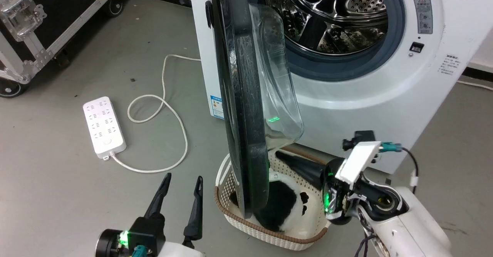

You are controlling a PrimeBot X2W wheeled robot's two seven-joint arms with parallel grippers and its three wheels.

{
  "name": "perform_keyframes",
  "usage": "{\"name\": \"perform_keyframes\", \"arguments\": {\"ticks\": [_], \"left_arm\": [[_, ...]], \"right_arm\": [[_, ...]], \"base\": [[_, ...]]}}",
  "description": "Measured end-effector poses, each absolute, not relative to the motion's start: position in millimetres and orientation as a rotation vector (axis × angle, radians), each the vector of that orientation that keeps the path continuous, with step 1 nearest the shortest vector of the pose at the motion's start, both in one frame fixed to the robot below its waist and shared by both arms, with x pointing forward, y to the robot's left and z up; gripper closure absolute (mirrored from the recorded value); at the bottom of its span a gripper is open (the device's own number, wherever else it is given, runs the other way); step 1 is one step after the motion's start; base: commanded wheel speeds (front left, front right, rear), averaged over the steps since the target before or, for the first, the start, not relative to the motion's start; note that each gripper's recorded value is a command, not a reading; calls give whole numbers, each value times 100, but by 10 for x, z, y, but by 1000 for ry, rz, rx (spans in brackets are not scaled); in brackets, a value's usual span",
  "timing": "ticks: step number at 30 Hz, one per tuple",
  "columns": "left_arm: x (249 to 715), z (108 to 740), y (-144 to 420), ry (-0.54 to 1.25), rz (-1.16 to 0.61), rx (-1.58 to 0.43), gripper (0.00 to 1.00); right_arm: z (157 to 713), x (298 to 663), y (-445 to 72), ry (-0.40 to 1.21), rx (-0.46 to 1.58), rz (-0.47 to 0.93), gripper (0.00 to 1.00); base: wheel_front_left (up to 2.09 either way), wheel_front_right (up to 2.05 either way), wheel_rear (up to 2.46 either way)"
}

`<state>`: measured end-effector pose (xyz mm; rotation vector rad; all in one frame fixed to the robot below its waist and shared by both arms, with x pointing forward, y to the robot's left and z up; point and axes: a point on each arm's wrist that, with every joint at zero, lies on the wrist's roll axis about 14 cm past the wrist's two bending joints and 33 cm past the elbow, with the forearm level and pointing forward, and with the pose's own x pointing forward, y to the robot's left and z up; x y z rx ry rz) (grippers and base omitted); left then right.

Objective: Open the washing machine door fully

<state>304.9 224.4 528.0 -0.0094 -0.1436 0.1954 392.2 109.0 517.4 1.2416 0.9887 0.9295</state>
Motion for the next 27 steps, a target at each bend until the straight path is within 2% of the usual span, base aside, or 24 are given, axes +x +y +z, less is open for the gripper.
{"name": "perform_keyframes", "arguments": {"ticks": [1, 2, 5, 8, 12, 18, 23, 27], "left_arm": [[3047, 5285, 2251, -145, 196, -9, 0], [3046, 5291, 2259, -148, 198, -8, 0], [3034, 5297, 2282, -151, 202, -8, 0], [3024, 5291, 2284, -152, 197, -10, 0], [3043, 5320, 2318, -162, 187, -8, 0], [3126, 5373, 2291, -180, 155, -16, 0], [3199, 5412, 2240, -192, 122, -24, 0], [3238, 5389, 2149, -184, 75, -21, 0]], "right_arm": [[5188, 3962, 1065, 961, 1245, 912, 38], [5208, 3997, 1034, 936, 1244, 900, 0], [5274, 4140, 845, 828, 1224, 846, 0], [5414, 4366, 491, 628, 1140, 760, 0], [5669, 4530, -96, 297, 935, 638, 0], [5950, 4436, -950, -108, 544, 470, 0], [5938, 4177, -1394, -251, 208, 353, 0], [5822, 3914, -1551, -273, 93, 248, 0]], "base": [[0, 0, 0], [0, 0, 0], [0, 0, 0], [0, 0, 0], [0, 0, 0], [0, 0, 0], [0, 0, 0], [0, 0, 0]]}}
